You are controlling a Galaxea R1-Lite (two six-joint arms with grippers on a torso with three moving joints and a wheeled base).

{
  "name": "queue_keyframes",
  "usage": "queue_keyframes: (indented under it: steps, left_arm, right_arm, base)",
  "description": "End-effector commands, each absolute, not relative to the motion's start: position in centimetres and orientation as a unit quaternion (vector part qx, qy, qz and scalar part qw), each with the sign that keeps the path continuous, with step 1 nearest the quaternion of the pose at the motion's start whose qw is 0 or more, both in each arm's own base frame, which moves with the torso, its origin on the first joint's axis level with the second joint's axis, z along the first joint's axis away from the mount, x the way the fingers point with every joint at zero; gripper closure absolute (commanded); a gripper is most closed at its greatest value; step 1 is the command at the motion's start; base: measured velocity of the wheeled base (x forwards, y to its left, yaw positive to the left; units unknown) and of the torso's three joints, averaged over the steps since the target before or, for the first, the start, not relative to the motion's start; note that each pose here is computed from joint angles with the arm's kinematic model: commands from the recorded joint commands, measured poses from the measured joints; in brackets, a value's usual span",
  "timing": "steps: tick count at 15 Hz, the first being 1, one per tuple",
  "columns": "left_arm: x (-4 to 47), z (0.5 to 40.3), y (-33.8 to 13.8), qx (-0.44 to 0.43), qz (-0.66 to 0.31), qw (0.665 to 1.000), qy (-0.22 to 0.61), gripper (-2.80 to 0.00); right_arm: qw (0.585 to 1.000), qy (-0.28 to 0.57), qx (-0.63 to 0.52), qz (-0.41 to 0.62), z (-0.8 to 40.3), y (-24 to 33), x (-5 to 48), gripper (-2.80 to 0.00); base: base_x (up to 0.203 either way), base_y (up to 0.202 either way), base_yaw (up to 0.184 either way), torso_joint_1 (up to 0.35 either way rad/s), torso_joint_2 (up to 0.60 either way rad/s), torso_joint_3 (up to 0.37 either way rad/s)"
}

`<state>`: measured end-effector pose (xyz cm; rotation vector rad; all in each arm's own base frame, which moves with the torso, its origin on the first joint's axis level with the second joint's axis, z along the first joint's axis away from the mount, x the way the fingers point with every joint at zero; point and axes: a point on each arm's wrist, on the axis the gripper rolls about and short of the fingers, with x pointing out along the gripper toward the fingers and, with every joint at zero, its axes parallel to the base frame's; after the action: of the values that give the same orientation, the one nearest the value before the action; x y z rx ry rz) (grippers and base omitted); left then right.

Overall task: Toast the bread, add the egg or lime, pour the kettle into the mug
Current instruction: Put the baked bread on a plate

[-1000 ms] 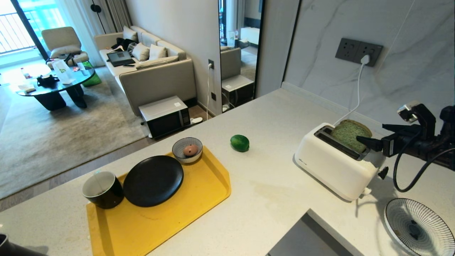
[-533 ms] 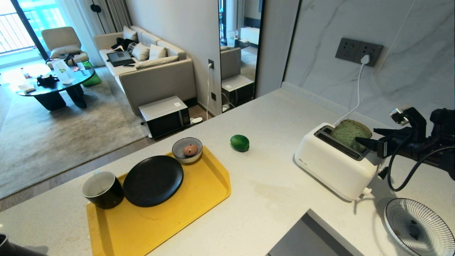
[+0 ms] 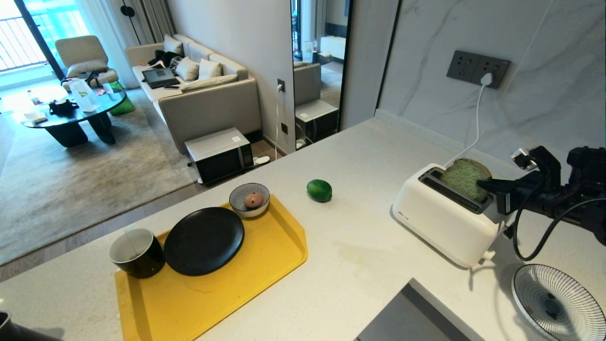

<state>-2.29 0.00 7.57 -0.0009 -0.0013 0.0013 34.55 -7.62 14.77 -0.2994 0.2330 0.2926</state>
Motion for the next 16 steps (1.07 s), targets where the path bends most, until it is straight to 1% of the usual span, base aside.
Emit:
queue_keyframes:
  steps: [1,4,9,13,16]
  left_arm:
    - [-2.3,7.6,0.0,-0.001,0.001,1.000,0.000,0.00]
    - [-2.3,7.6,0.0,-0.001,0.001,1.000,-0.001,0.00]
    - [-2.3,7.6,0.0,-0.001,0.001,1.000,-0.001,0.00]
    - [-2.3,7.6,0.0,-0.001,0.001,1.000,-0.001,0.00]
    - [-2.3,7.6,0.0,-0.001,0.001,1.000,-0.001,0.00]
  right_arm:
    - [0.971,0.110,-0.150,0.149,15.2,-7.3,33.9,0.00]
    - [0.973,0.083,-0.158,0.148,16.5,-6.7,32.4,0.00]
    - [0.978,0.013,-0.168,0.124,20.1,-5.9,29.2,0.00]
    - [0.991,-0.010,-0.111,0.074,22.4,-3.9,26.7,0.00]
    - [0.991,-0.023,-0.110,0.066,23.1,-3.3,25.1,0.00]
  base:
    - [0.000,0.000,0.000,0.000,0.00,0.000]
    - [0.000,0.000,0.000,0.000,0.00,0.000]
    - [0.000,0.000,0.000,0.000,0.00,0.000]
    - [0.000,0.000,0.000,0.000,0.00,0.000]
    - [0.000,0.000,0.000,0.000,0.00,0.000]
